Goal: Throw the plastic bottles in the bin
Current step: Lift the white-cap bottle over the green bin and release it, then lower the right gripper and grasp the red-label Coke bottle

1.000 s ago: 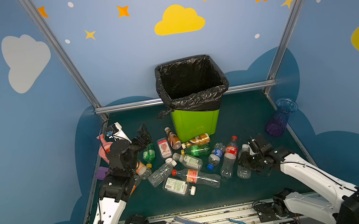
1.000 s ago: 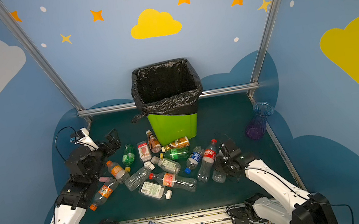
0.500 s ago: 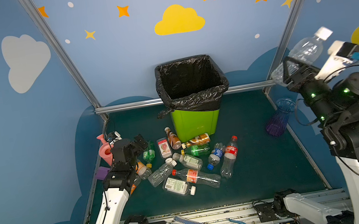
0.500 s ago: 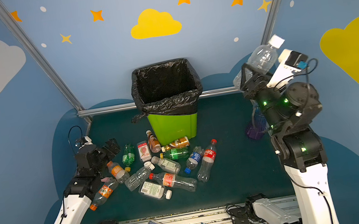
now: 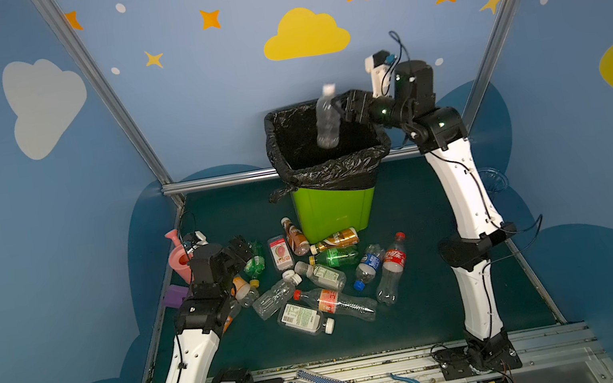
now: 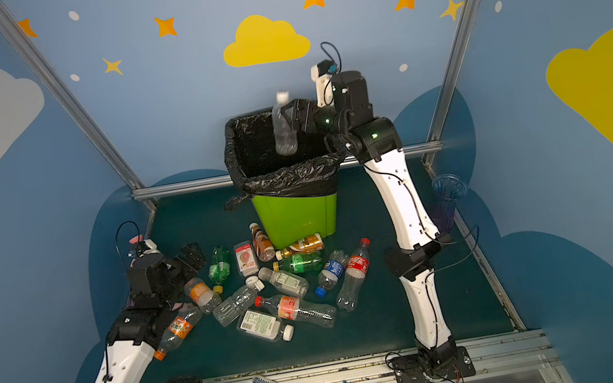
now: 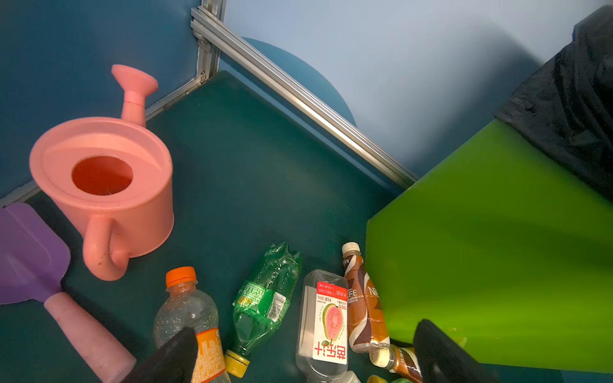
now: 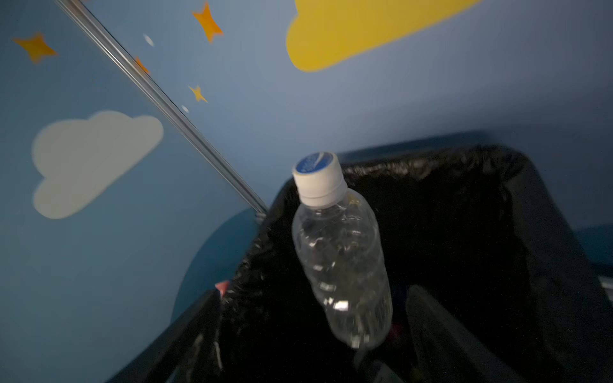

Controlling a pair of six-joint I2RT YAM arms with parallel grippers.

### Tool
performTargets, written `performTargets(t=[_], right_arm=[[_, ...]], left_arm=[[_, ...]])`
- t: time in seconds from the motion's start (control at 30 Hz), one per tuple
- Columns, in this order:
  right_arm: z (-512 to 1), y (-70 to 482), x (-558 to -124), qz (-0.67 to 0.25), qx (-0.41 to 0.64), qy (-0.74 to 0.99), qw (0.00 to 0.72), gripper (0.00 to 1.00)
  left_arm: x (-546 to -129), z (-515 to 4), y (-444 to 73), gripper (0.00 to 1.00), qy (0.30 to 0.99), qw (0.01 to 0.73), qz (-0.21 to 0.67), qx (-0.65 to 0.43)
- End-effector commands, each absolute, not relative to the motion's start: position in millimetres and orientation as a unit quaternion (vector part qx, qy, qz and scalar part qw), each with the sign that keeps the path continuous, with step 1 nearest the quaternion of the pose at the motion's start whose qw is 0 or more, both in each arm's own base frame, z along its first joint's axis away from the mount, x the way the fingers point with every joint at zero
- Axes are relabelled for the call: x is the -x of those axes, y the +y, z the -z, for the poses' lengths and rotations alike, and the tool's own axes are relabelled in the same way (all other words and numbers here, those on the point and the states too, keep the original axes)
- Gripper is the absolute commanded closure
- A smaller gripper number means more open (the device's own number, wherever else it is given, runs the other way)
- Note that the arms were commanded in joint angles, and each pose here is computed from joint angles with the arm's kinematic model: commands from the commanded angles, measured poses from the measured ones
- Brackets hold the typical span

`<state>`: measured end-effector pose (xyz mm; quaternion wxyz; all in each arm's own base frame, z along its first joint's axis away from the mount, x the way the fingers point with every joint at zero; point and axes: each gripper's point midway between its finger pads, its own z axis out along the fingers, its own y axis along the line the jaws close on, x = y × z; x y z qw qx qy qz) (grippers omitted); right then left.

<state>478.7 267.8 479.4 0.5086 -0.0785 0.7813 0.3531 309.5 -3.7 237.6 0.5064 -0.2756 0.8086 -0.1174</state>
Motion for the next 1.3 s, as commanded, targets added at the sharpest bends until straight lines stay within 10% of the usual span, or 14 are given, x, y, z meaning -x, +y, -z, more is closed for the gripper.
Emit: performTargets(t=[0.0, 0.3, 0.83, 1.27], right_arm=[[-584.8, 210.5, -388.3, -0.344, 0.078, 0.709, 0.610, 0.07], [-513.7, 141.5, -375.2, -0.314, -0.040, 0.699, 0.641, 0.06], [-175.8, 95.4, -305.9, -0.253, -0.220, 0.892, 0.303, 0.07], [-68.1, 140.6, -261.4, -0.247, -0.213, 0.934, 0.144, 0.09]], left_arm=[[-300.1, -240.1, 5.3, 0.00, 0.805, 0.508, 0.101, 0.289], [-275.0, -223.8, 34.9, 0.00, 0.829, 0.466, -0.006, 0.310], [-272.4, -175.6, 26.7, 0.00, 0.856, 0.389, 0.002, 0.339], [-276.2, -179.8, 22.0, 0.00, 0.848, 0.406, 0.026, 0.339]])
